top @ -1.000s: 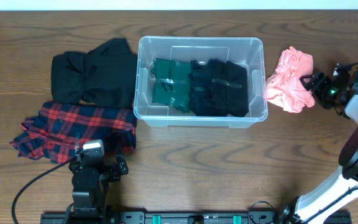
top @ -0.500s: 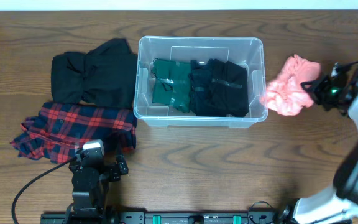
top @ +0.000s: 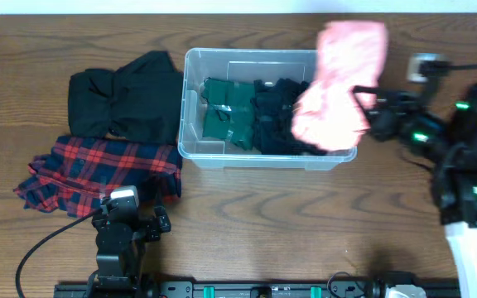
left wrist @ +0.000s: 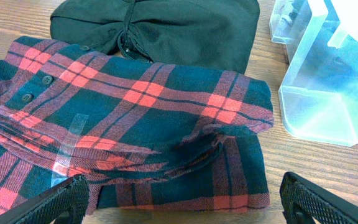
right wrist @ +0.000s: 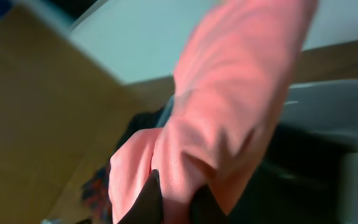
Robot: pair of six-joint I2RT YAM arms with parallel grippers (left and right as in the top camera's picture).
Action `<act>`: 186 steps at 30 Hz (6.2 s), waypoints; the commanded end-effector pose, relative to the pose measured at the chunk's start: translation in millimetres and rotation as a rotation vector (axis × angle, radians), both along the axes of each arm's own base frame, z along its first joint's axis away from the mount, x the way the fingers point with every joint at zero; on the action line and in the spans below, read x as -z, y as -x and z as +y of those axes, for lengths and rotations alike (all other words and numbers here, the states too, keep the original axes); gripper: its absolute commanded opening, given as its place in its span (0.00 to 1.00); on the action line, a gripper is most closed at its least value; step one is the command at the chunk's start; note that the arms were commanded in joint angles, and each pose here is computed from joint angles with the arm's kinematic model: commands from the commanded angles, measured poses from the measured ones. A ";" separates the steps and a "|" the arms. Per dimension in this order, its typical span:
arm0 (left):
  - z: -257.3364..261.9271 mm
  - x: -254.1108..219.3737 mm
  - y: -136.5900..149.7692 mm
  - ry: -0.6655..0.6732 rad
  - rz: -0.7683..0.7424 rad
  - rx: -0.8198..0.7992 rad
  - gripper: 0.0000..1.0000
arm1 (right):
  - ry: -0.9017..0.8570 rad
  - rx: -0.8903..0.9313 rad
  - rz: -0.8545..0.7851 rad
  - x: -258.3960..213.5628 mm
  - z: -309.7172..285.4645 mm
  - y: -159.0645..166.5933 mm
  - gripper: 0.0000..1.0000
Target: Pack container
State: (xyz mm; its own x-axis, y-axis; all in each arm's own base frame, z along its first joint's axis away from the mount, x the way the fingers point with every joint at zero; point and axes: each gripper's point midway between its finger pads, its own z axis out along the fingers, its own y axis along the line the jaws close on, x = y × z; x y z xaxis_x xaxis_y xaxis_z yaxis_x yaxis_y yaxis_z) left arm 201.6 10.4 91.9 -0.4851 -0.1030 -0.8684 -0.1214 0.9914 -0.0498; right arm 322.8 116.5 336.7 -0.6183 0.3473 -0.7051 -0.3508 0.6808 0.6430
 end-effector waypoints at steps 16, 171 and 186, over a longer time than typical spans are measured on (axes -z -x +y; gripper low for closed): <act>1.8 3.8 -0.3 -0.014 0.003 -0.002 0.98 | -0.259 -0.120 0.329 157.4 193.3 -101.0 0.01; 70.6 -191.9 -55.5 0.939 0.245 -0.135 0.06 | 0.317 0.762 0.472 40.5 -234.5 19.5 0.99; -67.8 -386.1 -39.2 0.882 -0.266 0.329 0.06 | 0.318 0.762 0.472 40.5 -234.4 19.5 0.99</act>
State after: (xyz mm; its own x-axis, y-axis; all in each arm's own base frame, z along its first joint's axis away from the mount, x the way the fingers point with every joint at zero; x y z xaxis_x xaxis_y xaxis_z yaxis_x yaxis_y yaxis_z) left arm 229.3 -51.5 469.6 -0.3586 -0.5560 -0.7498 0.3179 0.6825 -0.6581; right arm 305.1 -116.3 292.2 -0.5537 0.6180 -0.5581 0.5131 0.7811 0.3559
